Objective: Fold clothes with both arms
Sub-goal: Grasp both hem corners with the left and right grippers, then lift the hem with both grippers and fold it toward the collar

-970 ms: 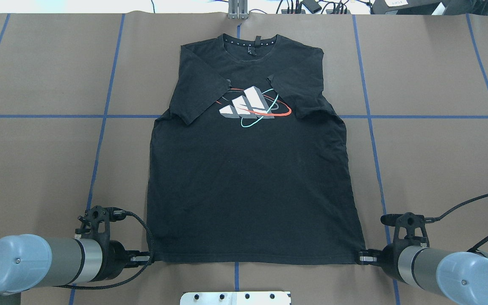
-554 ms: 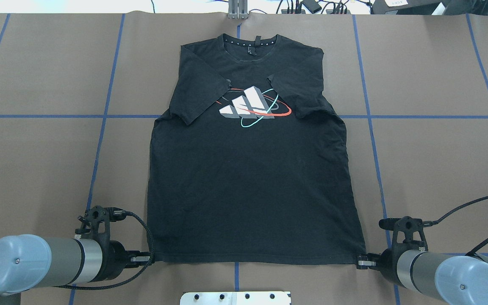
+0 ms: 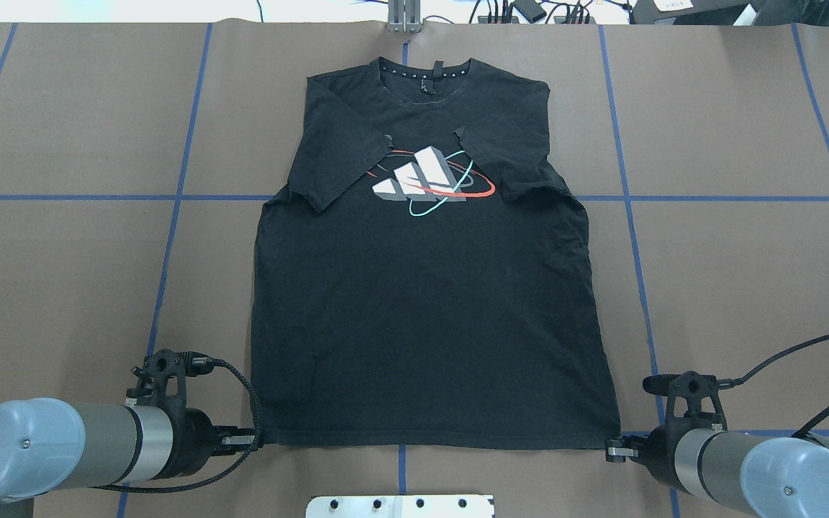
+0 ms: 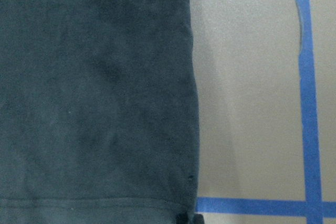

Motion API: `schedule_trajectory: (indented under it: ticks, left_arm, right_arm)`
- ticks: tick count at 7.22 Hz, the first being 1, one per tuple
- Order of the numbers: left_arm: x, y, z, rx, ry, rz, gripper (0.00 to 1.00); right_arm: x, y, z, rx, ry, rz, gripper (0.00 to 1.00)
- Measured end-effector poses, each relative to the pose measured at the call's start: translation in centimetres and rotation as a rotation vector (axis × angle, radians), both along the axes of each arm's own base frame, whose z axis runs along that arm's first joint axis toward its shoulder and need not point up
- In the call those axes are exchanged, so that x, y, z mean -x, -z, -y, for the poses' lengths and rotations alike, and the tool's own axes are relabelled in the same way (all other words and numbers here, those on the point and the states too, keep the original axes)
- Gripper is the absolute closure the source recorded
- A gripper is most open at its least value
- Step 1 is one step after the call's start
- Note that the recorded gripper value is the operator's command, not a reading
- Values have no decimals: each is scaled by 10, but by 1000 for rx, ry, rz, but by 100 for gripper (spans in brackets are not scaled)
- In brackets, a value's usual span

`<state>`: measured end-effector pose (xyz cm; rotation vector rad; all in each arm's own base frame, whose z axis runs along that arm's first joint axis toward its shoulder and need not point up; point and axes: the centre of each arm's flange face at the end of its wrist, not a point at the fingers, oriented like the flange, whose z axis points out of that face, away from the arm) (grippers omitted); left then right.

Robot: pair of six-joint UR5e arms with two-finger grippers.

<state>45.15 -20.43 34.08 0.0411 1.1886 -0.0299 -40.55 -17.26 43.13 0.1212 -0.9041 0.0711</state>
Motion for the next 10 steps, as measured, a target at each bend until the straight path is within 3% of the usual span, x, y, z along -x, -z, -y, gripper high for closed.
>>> schedule_trajectory:
  ticks: [4,8,10]
  left_arm:
    - [52,51,-16,26,-81,4,100]
    - [117,69,-47,82,-237,-13,100]
    - [145,83,-58,102,-303,-37,100]
  right_arm:
    - [-38,50,6,104,96,105,100]
    - [-80,128,-28,209,344,268,100]
    - [-106,153,-38,229,409,314,100]
